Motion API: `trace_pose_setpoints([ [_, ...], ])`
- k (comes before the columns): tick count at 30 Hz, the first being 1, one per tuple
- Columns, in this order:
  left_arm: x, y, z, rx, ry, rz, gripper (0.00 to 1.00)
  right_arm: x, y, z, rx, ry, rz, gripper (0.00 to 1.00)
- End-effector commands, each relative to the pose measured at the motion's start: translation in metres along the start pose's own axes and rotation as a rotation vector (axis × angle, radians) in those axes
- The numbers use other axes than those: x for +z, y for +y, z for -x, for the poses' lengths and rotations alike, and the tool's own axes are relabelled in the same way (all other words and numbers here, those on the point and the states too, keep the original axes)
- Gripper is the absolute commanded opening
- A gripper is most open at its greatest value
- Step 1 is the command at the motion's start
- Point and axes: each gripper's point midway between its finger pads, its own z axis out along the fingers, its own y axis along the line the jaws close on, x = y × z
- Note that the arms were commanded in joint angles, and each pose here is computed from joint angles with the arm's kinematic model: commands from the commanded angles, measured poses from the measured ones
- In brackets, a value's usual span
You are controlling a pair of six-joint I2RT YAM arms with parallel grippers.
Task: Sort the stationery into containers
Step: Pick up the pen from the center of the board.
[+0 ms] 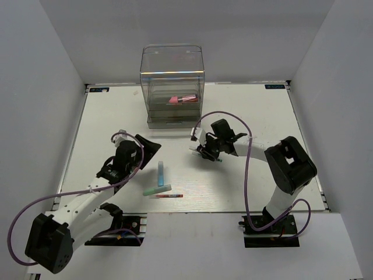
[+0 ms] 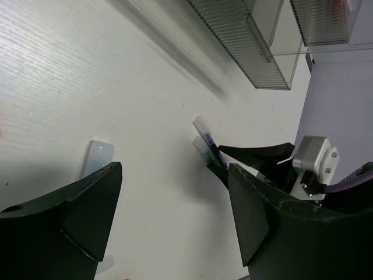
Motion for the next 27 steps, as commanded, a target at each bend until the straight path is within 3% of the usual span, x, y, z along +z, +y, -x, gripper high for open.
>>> trace_pose_setpoints([
  [1,-0.008,0.022,-0.006,0.022,0.016,0.059,0.83,-0.007,-0.004,0.022,-0.004,-0.058,0.016,0.46],
  [11,-0.012,0.025,-0.009,0.012,0.025,0.054,0.83,-0.018,-0.024,0.058,0.013,-0.133,-0.049,0.48],
  [18,-0.011,0.026,-0.017,-0.006,0.062,0.048,0.72,-0.01,-0.032,0.05,0.02,-0.099,-0.069,0.43],
  [27,-0.016,0.026,-0.017,-0.006,0.062,0.048,0.72,0.001,-0.028,0.038,0.019,-0.063,-0.044,0.42],
])
